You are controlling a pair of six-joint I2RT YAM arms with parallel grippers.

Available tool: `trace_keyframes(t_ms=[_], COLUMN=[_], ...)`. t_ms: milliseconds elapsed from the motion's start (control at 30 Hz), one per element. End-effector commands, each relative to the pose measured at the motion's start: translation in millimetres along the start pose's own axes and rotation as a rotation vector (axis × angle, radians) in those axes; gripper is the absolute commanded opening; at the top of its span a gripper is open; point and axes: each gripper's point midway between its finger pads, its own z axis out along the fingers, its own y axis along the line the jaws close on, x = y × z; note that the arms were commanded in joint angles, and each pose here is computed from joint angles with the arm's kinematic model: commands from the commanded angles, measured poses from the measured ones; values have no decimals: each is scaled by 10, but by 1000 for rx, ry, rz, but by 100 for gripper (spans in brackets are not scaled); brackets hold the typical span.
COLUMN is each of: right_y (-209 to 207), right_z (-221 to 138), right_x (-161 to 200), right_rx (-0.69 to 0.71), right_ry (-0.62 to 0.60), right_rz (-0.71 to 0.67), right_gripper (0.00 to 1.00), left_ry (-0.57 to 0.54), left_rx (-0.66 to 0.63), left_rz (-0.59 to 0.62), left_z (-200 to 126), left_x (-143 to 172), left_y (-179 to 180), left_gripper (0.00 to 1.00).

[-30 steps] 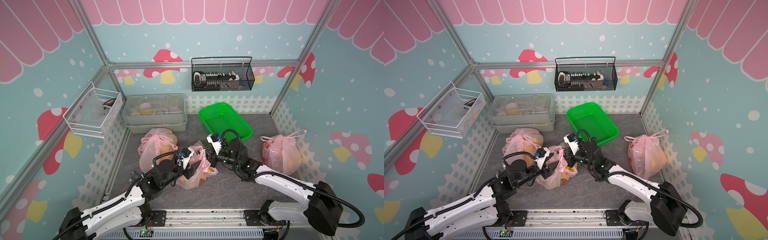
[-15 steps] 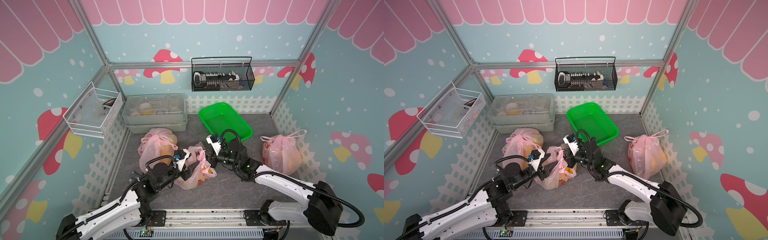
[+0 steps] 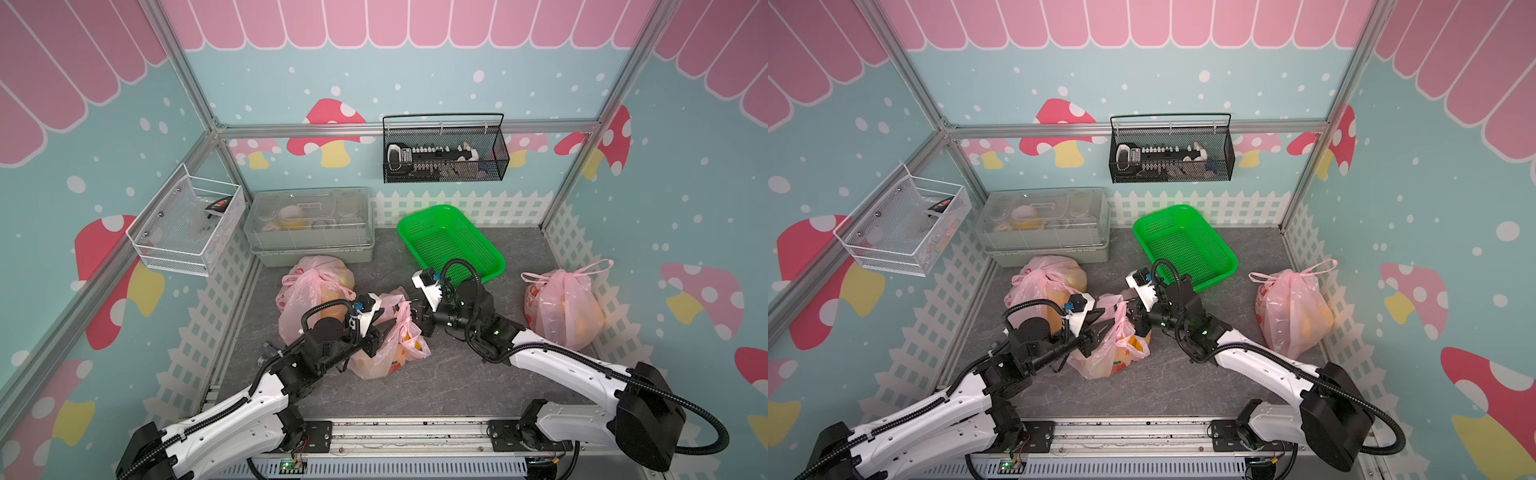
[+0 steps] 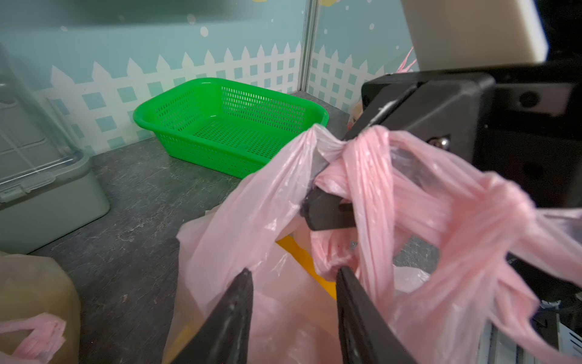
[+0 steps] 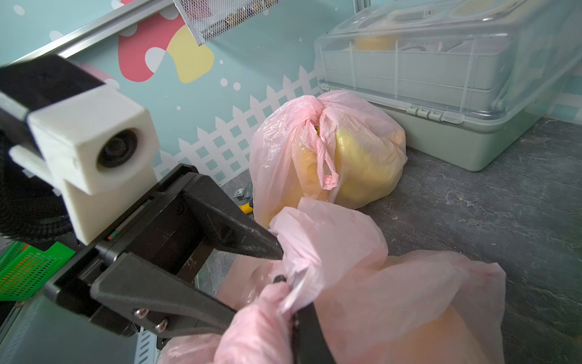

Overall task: Place the banana into a plastic bag & tie a knot
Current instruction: Cross the plastic bag at the center of the board.

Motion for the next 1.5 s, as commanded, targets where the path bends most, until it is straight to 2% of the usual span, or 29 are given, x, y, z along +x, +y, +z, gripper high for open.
trace_keyframes(t_ms=[0,233,367,667,933,1100,1167,1333,1467], right_y=[93,113,139,114,66,18,-4,-133,-220], right_z=[-43,-25,-35,0,17,-24,-77,-329,-557], right_x=[-190,-169,-166,-62,-42,-25,-28,-15,45], right_rx=[-33,-53,-66,-68,-44,-4,24,163,264], right_ry=[-60,-54,-55,-31,-25,-15,-15,-3,21], right_rz=[-32,-30,-32,-19,-18,-32,-44,-72,-82], right_gripper=[0,0,0,0,0,0,8,36,50], left_ry=[-47,-47,-34,-42,-31,-31,-34,-31,-35], left_rx=[68,75,75,101,99,42,25,-33,-101], left_rz=[34,28,28,20,15,5,0,-6,-7], left_z=[-24,52,121,165,185,173,168,168,159], left_x=[-181,-230,-235,-294,-280,-267,-271,-270,-295], left_y=[-148,-164,-163,-211,-215,-116,-86,14,129], left_gripper=[46,49,46,33,7,0,0,0,0])
